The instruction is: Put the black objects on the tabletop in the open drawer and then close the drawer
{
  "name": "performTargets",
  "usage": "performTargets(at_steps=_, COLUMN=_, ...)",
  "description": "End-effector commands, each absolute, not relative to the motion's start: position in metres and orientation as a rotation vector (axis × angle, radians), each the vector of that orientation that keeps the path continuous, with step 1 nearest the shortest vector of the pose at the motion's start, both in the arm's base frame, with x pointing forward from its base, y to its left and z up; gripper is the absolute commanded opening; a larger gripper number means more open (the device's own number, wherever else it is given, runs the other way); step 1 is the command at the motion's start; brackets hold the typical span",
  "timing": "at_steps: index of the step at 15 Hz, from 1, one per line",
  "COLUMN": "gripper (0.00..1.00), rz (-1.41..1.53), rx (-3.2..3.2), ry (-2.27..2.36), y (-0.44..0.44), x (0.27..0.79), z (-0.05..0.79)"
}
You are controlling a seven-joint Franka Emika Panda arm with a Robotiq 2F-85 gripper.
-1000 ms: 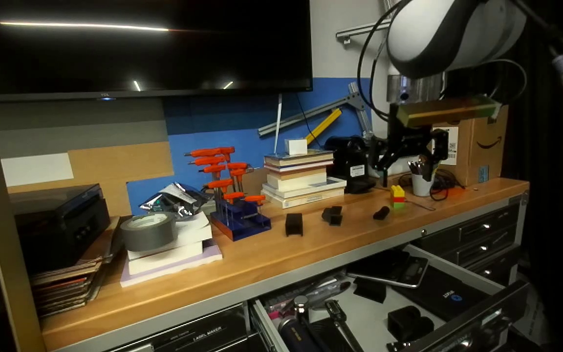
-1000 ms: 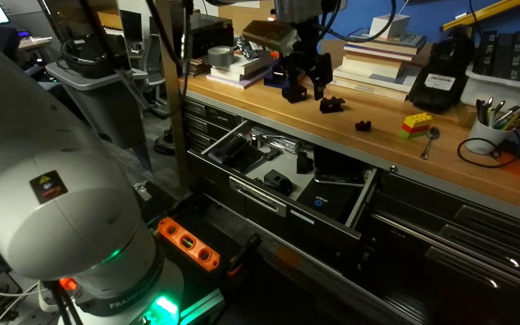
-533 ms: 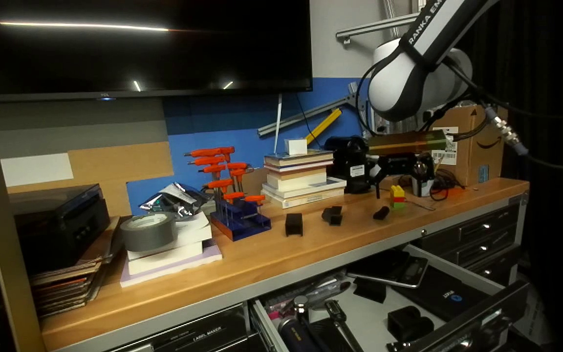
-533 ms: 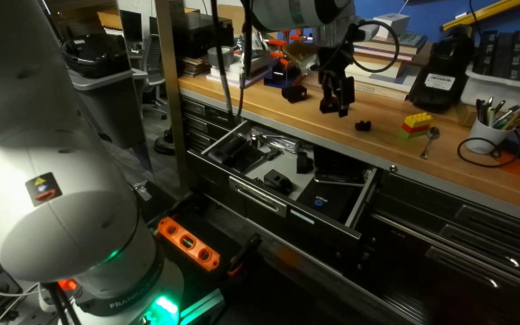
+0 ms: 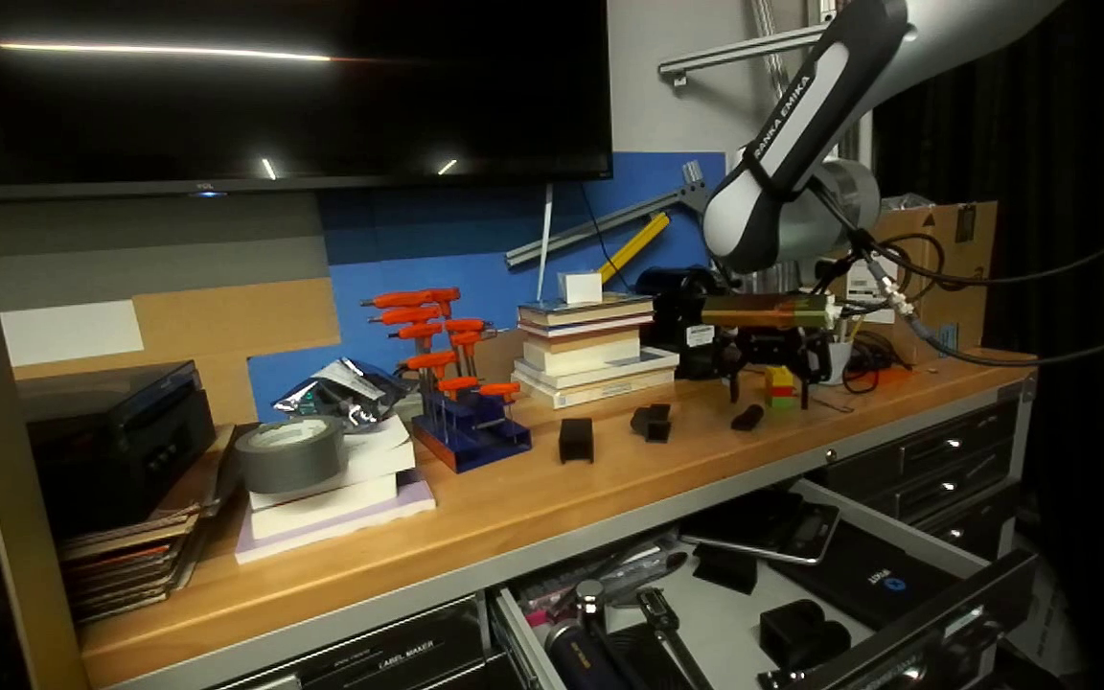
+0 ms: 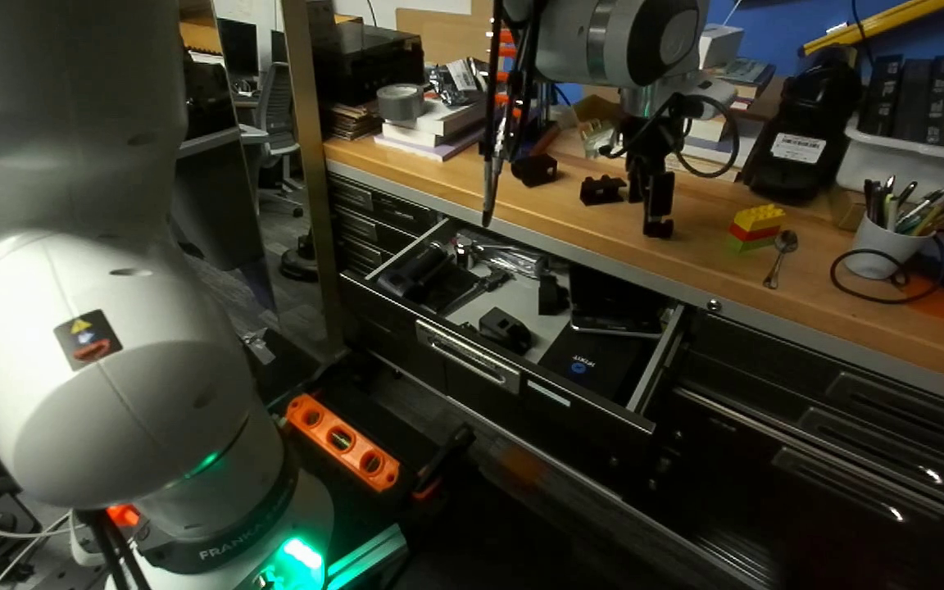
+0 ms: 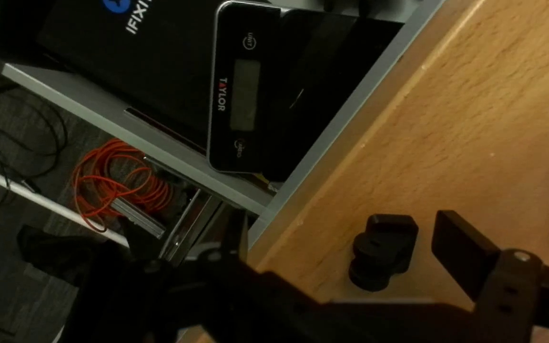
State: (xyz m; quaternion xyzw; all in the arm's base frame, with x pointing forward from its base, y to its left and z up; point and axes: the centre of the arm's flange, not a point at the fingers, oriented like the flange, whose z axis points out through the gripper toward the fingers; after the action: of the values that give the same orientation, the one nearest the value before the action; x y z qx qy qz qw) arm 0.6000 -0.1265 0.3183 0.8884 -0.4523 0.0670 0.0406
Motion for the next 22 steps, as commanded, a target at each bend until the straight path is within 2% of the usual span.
performTargets(at_steps=1, gripper=1.00, rz=0.222, rx=2.728, ry=-1.493, y=-0.139, x=0.637, z=0.306)
performTargets(at_steps=17, gripper=1.00, rz=0.269, rx=2.746, ry=-1.513, y=-0.167, x=0.668, z=0.274)
performTargets(at_steps=18, gripper=0.75, rz=0.276, rx=2.749, ry=-1.489, y=-0.168, x=0.667, z=0.273)
performTargets(at_steps=19, gripper=0.74, rz=0.270, rx=2.761, ry=-1.469, y=-0.168, x=0.667, z=0.273)
performTargets(at_steps=22, gripper=0.51, rz=0.256, rx=2.782, ry=-1.431, y=-0.169, x=0.667, z=0.274)
